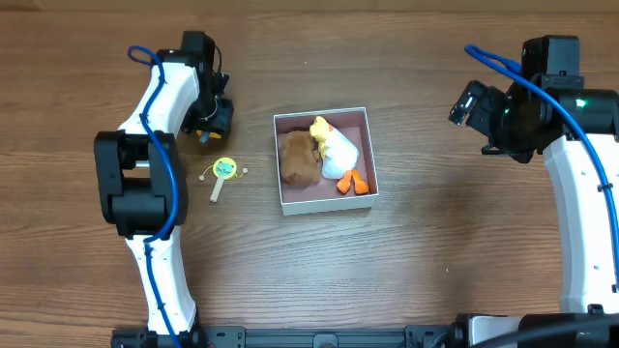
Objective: Pack container
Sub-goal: 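Grasp the yellow toy truck with the left gripper, then lower the toy truck into the box and open the left gripper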
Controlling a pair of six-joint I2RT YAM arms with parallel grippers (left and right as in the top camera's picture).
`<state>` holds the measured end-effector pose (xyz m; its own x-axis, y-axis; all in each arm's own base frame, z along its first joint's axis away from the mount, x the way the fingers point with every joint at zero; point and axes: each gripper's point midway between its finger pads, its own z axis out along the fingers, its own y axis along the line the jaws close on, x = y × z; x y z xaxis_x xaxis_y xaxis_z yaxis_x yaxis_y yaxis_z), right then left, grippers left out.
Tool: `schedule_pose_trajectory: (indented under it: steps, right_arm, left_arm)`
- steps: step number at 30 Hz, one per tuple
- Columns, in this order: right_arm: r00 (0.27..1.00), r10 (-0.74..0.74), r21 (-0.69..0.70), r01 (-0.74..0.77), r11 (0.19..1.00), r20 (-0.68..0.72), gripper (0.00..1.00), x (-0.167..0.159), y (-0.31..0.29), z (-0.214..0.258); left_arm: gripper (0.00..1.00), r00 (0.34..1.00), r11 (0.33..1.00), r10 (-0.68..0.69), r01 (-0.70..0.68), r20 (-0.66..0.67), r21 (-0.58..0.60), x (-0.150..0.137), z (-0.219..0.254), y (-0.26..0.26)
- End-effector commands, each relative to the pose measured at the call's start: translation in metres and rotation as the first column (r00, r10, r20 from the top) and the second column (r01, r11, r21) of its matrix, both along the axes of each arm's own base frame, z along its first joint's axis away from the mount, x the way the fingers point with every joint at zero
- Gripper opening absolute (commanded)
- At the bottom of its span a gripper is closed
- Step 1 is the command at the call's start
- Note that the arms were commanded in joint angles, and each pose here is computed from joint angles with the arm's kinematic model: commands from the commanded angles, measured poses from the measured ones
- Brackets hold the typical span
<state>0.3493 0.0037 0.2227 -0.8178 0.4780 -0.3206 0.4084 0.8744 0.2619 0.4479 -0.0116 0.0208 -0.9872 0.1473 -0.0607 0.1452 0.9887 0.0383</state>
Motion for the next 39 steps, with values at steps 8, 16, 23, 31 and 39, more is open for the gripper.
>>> schedule_pose_trajectory:
  steps: [8, 16, 23, 31, 39]
  right_arm:
    - [1.0, 0.007, -0.001, -0.007, 1.0, -0.018, 1.0, -0.004, 0.0, -0.002]
    - [1.0, 0.009, -0.002, -0.009, 1.0, -0.016, 1.0, -0.003, 0.0, -0.002]
    - [1.0, 0.03, -0.012, -0.03, 0.999, -0.009, 1.0, -0.002, 0.0, -0.002]
    - [1.0, 0.03, -0.011, -0.03, 0.999, -0.009, 1.0, -0.002, 0.0, -0.002]
    - [0.999, 0.03, -0.011, -0.03, 0.999, -0.013, 1.0, -0.003, 0.0, -0.002]
  left_arm:
    - [0.53, 0.968, 0.957, -0.16, 0.201, 0.196, -0.21, -0.033, 0.214, -0.135]
    - [0.53, 0.683, 0.684, -0.729, 0.721, 0.054, 0.11, -0.091, 0.169, -0.22]
    - [0.53, 0.501, 0.504, -0.854, 0.864, -0.14, 0.021, -0.12, 0.062, -0.208]
    - [0.77, 0.528, 0.542, -0.829, 0.84, -0.182, -0.032, -0.137, 0.05, -0.204]
    - [1.0, 0.683, 0.683, -0.73, 0.731, 0.014, -0.003, -0.114, 0.168, -0.225]
